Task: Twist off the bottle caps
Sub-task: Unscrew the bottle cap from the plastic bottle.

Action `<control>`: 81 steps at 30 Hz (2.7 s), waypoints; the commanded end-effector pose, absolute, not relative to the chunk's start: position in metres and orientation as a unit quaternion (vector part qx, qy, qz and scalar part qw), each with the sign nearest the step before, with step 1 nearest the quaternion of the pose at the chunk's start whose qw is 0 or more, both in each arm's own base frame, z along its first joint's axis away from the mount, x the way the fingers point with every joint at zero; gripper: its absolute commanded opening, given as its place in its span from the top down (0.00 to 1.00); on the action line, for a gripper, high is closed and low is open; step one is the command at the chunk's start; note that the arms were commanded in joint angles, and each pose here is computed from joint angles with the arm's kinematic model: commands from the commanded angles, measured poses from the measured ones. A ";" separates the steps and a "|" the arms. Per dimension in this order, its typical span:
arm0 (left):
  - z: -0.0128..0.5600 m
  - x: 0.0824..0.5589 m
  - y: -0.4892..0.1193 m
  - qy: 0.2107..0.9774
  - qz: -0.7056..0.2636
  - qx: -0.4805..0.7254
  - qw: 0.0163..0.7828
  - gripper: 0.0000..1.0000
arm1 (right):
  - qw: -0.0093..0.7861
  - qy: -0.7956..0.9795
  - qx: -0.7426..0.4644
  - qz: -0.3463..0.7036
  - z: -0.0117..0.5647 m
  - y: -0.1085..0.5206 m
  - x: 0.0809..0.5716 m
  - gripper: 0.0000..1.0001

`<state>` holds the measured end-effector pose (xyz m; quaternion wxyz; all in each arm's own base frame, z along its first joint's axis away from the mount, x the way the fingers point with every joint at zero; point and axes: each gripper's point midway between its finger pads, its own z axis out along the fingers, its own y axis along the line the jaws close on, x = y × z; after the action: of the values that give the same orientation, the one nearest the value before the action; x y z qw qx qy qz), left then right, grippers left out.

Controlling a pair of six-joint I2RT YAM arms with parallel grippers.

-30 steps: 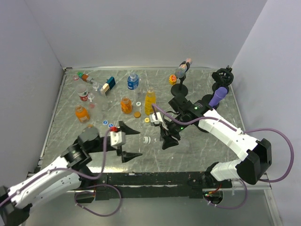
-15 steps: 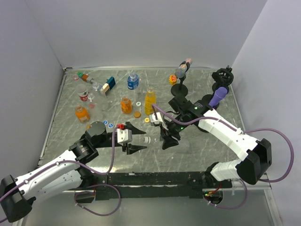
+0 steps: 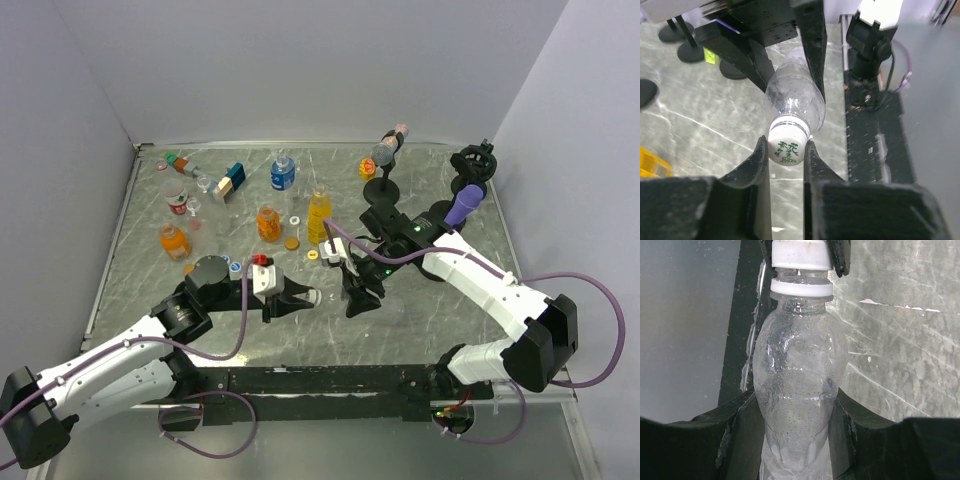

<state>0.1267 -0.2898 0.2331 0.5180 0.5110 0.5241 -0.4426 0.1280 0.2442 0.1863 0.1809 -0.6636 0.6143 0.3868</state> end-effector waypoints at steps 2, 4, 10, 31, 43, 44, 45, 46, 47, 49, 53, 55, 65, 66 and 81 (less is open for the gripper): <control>0.275 0.119 -0.293 0.573 -0.540 0.387 0.481 0.99 | 0.202 0.606 -0.669 0.381 0.193 0.250 0.136 0.72; 0.274 0.121 -0.292 0.629 -0.568 0.308 0.432 0.99 | 0.204 0.608 -0.668 0.376 0.191 0.249 0.137 0.72; 0.262 0.114 -0.304 0.746 -0.636 0.059 0.189 0.99 | 0.200 0.616 -0.667 0.368 0.186 0.250 0.142 0.72; 0.281 0.129 -0.330 0.768 -0.632 -0.055 0.089 0.36 | 0.208 0.618 -0.668 0.359 0.186 0.247 0.142 0.73; 0.241 0.107 -0.282 0.769 -0.538 0.223 0.264 0.03 | 0.213 0.613 -0.670 0.360 0.189 0.246 0.140 0.72; 0.232 0.107 -0.275 0.769 -0.517 0.250 0.280 0.03 | 0.213 0.613 -0.670 0.361 0.189 0.246 0.140 0.72; 0.227 0.103 -0.270 0.761 -0.507 0.282 0.292 0.03 | 0.212 0.612 -0.670 0.362 0.189 0.246 0.139 0.72; 0.224 0.103 -0.266 0.746 -0.494 0.315 0.316 0.03 | 0.212 0.611 -0.671 0.363 0.190 0.246 0.139 0.72; 0.224 0.106 -0.262 0.731 -0.483 0.336 0.346 0.03 | 0.213 0.609 -0.672 0.364 0.190 0.246 0.139 0.72; 0.231 0.109 -0.257 0.672 -0.463 0.398 0.419 0.03 | 0.213 0.603 -0.675 0.368 0.191 0.246 0.136 0.72; 0.243 0.121 -0.248 0.515 -0.368 0.516 0.577 0.03 | 0.211 0.589 -0.681 0.381 0.195 0.247 0.131 0.72; 0.258 0.136 -0.248 0.465 -0.317 0.529 0.634 0.03 | 0.208 0.587 -0.681 0.386 0.195 0.247 0.129 0.72; 0.273 0.146 -0.287 0.421 -0.339 0.576 0.614 0.09 | 0.205 0.588 -0.680 0.387 0.194 0.247 0.129 0.72; 0.271 0.145 -0.288 0.422 -0.342 0.578 0.609 0.11 | 0.205 0.589 -0.679 0.388 0.194 0.247 0.129 0.72; 0.262 0.138 -0.296 0.438 -0.380 0.581 0.571 0.69 | 0.201 0.594 -0.677 0.387 0.192 0.249 0.132 0.72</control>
<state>0.1416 -0.2897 0.2314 0.5485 0.5808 0.4769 -0.3667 0.1346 0.2431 0.1826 0.1884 -0.6706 0.6128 0.3732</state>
